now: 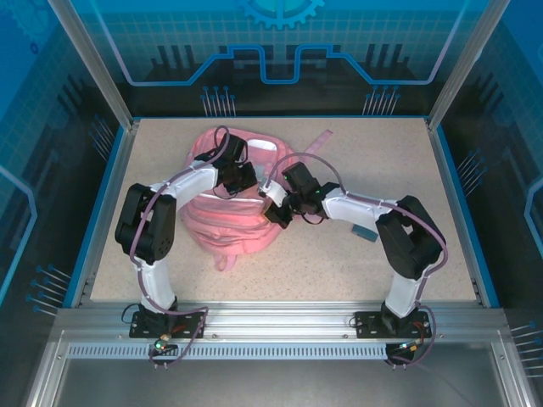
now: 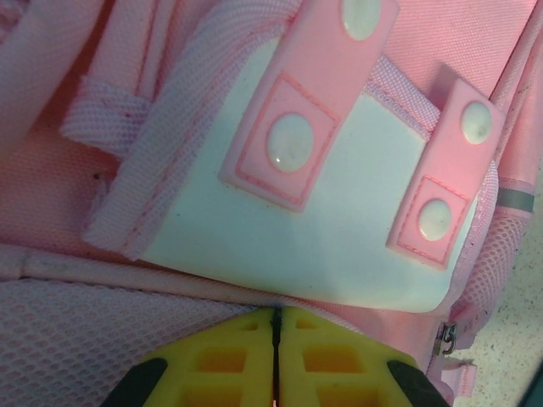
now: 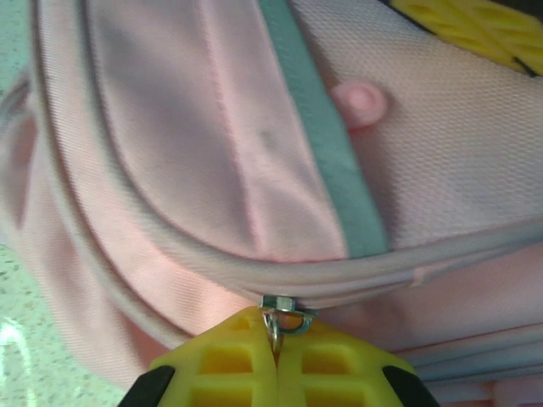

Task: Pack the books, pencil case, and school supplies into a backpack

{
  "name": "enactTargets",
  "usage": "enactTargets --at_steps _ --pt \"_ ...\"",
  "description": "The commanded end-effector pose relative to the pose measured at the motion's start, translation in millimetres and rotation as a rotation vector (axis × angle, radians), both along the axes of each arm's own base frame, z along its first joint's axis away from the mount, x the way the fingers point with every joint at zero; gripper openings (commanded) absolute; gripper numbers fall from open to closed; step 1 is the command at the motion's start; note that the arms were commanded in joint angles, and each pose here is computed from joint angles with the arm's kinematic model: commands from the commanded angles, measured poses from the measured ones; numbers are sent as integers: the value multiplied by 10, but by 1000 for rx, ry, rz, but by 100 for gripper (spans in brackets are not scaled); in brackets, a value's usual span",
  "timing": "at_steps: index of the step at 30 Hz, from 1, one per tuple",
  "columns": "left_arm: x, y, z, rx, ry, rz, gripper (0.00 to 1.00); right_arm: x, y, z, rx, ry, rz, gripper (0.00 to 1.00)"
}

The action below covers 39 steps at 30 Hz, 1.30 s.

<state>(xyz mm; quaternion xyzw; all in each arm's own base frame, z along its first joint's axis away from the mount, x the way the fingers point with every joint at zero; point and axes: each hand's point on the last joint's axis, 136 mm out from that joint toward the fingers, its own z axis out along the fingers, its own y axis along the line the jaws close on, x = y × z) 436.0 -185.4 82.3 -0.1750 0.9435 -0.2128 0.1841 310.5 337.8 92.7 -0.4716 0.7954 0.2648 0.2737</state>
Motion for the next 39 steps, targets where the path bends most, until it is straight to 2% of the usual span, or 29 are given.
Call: enactTargets --at_steps 1,8,13,16,18,22,23,26,30,32,35,39 --pt "-41 -2 -366 4 84 40 7 -341 185 215 47 18 60 0" --pt "-65 -65 -486 -48 90 112 1 -607 581 192 44 36 37 0" --pt "-44 -117 -427 -95 67 139 0 -635 724 183 45 45 -41 0" --pt "-37 -86 -214 -111 27 132 8 -510 520 268 59 47 -167 14" --pt "-40 -45 -38 -136 -1 127 15 -460 339 341 80 75 -234 24" --pt "-84 98 353 -174 -65 124 32 -430 2 433 121 145 -354 49" --pt "-110 133 427 -172 -77 121 35 -432 -61 440 124 167 -382 53" --pt "-247 223 620 -146 -111 100 43 -370 -244 466 141 249 -494 60" --pt "-520 284 755 -123 -134 72 50 -220 -435 468 171 408 -678 62" --pt "-706 325 782 -69 -142 58 52 -147 -478 453 216 514 -755 63" --pt "-994 324 777 7 -142 32 53 -84 -380 492 294 631 -758 64" --pt "-1330 251 689 33 -121 7 53 -16 -235 514 321 708 -756 64"
